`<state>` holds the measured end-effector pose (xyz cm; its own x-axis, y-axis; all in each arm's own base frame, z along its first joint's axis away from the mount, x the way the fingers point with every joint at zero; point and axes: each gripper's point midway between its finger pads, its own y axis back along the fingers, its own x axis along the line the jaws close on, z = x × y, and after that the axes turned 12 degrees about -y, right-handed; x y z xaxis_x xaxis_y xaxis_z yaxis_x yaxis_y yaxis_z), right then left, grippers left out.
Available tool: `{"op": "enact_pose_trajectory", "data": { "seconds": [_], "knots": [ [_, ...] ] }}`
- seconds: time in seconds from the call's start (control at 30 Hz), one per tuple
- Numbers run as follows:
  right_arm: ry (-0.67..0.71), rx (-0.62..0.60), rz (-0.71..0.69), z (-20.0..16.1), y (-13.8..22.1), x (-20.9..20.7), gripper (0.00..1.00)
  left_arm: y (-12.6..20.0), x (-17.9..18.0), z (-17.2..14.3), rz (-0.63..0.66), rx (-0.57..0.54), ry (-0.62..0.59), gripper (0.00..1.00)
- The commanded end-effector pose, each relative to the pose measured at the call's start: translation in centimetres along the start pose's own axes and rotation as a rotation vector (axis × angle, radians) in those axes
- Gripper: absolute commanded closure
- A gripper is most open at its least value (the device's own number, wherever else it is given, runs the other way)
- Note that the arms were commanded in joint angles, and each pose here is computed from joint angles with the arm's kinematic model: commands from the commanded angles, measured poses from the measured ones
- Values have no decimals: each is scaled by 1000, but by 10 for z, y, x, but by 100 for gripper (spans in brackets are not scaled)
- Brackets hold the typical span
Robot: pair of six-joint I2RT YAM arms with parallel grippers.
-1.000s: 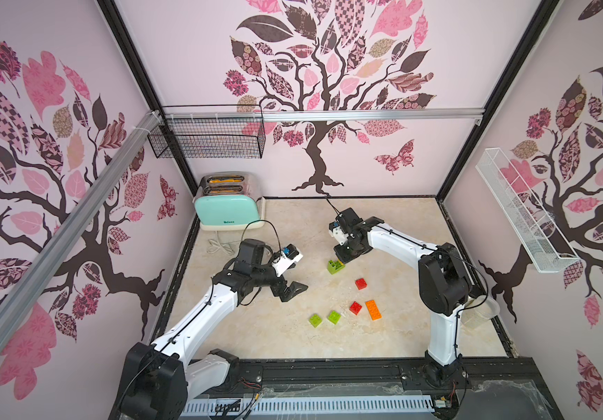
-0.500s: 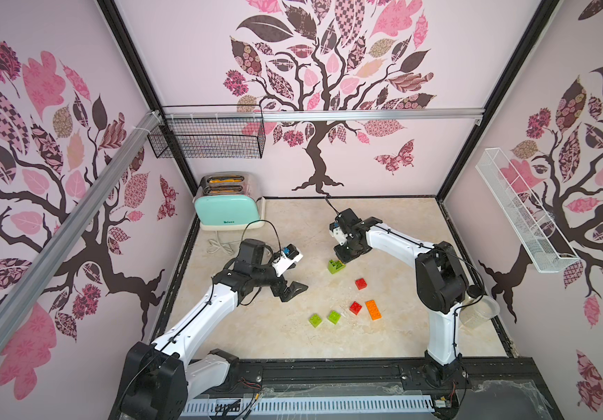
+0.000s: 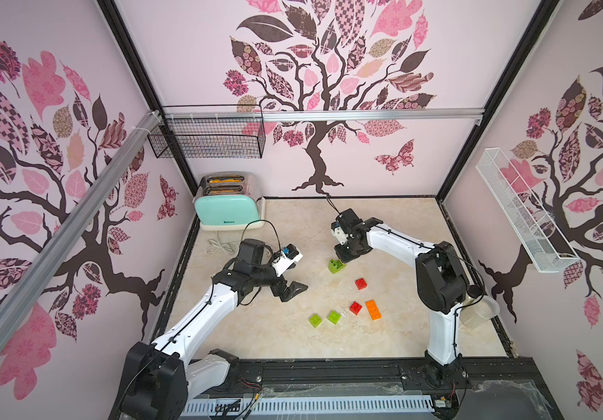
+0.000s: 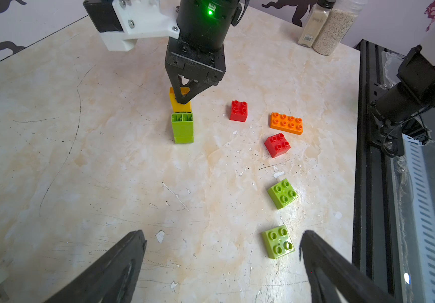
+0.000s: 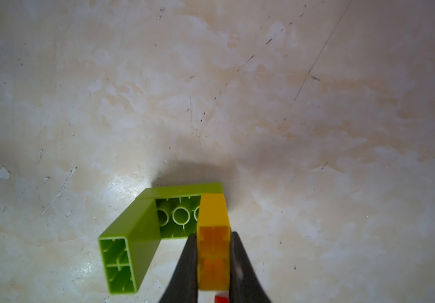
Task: Assemble a giraffe with lego
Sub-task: Assemble the lego brick with the lego brick.
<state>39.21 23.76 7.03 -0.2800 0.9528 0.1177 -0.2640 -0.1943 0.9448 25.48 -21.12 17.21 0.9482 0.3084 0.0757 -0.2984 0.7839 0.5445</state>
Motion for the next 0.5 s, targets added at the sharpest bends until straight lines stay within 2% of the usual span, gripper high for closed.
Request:
{"op": "enact_pose_trajectory", "data": {
  "seconds": [0.0,0.47],
  "knots": [
    [-46,67,-23,-19,-19,-9,100,0,0,1,-5,-12,-1,2],
    [31,162,-126,-40,-29,-28,100,-1,-1,0,-5,-13,-2,2]
  ]
}}
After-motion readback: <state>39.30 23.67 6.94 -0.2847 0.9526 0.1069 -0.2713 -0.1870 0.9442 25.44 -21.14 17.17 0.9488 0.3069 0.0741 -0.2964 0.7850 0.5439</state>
